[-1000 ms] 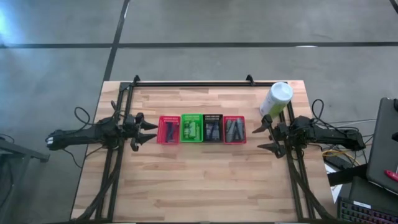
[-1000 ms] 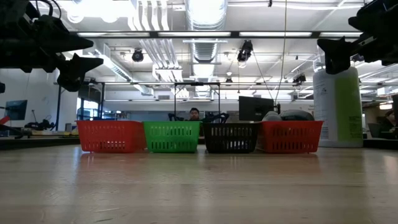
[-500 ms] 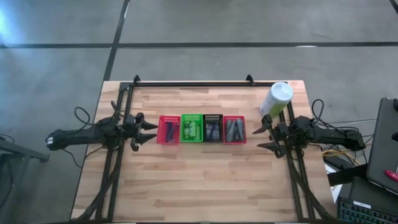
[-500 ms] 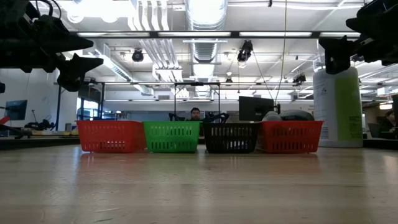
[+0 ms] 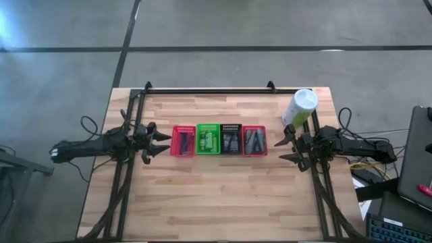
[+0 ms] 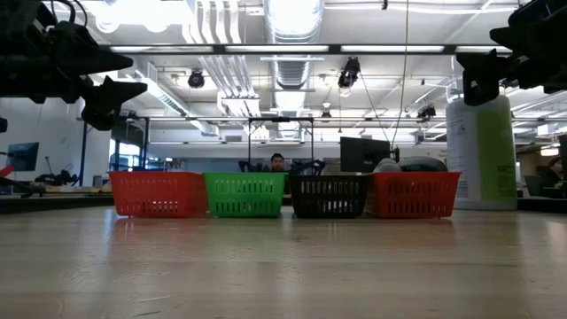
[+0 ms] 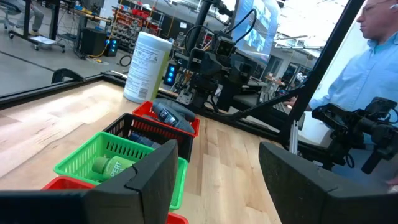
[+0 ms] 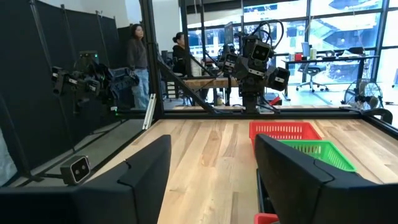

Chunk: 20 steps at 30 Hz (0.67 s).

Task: Pick & Place Travel size toiletries
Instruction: Return to Home Position

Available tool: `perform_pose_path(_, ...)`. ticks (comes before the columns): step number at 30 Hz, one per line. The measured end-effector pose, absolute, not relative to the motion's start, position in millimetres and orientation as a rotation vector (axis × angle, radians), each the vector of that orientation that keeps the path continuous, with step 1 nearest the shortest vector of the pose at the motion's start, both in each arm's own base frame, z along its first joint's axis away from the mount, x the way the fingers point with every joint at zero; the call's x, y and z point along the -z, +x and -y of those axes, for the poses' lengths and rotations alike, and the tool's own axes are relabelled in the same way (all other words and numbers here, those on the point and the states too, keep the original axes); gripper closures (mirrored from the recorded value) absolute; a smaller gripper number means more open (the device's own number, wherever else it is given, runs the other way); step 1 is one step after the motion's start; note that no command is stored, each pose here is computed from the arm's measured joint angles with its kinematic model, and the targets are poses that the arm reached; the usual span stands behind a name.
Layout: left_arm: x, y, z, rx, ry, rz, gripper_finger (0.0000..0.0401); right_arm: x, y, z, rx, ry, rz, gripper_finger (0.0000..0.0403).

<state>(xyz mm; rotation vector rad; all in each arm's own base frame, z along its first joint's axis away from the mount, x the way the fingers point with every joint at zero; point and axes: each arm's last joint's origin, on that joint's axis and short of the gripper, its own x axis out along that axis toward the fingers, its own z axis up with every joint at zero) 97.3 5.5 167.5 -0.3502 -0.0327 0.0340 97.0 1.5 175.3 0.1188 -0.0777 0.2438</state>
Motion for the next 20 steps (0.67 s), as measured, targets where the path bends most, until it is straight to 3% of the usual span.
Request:
perform_pose_path(8,-167.5,97.3,-5.5,-0.034,-0.35,0.033,0.017,-175.3,97.0,-1.5,-0.244,0.119,0.078,0.0183)
perform_pose_path(20,-167.5,97.2,-5.5,-0.034,-0.35,0.033,0.0169,-175.3,97.0,-1.5,-0.244,0.119,0.078,0.0147)
